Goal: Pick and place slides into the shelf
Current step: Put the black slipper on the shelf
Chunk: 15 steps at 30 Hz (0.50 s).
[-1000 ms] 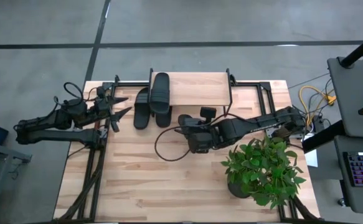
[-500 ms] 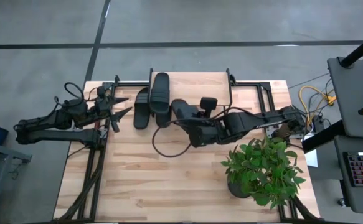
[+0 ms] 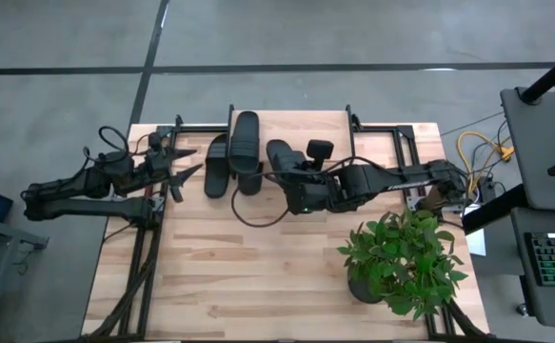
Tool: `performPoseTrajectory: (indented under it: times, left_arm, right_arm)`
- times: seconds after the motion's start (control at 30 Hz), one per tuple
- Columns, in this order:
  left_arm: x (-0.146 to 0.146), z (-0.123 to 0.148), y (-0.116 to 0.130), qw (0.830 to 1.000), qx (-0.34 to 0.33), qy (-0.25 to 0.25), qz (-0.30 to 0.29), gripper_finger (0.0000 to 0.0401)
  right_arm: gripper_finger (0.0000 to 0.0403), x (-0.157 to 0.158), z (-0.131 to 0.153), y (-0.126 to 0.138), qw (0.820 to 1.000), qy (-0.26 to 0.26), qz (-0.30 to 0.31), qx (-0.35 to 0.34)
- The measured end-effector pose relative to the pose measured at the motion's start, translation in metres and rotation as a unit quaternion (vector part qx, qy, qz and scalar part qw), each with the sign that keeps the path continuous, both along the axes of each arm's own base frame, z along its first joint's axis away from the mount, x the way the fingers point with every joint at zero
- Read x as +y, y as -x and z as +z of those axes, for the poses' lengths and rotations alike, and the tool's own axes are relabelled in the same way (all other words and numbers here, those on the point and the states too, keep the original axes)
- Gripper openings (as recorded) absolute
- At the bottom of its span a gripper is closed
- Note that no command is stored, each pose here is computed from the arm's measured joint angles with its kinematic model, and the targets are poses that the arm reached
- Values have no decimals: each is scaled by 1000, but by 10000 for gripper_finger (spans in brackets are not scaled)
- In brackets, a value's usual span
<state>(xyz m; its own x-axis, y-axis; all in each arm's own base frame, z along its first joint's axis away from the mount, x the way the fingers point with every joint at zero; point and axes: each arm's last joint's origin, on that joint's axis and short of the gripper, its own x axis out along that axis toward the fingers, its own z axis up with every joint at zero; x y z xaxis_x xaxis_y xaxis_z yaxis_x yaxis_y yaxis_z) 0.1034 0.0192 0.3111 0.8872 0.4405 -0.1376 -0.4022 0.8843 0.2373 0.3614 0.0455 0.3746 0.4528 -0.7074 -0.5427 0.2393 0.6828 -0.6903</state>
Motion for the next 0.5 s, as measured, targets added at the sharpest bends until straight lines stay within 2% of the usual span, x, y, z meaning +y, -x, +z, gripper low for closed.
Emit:
performPoseTrajectory:
  times: [0.17, 0.5]
  left_arm:
    - [1, 1, -8, 1000, 2, -17, -4, 177]
    - [1, -1, -13, 1000, 10, -13, -3, 177]
  right_arm:
    - [9, -1, 4, 0, 1000, 1, 0, -8]
    - [9, -22, -10, -19, 996, 68, -39, -46]
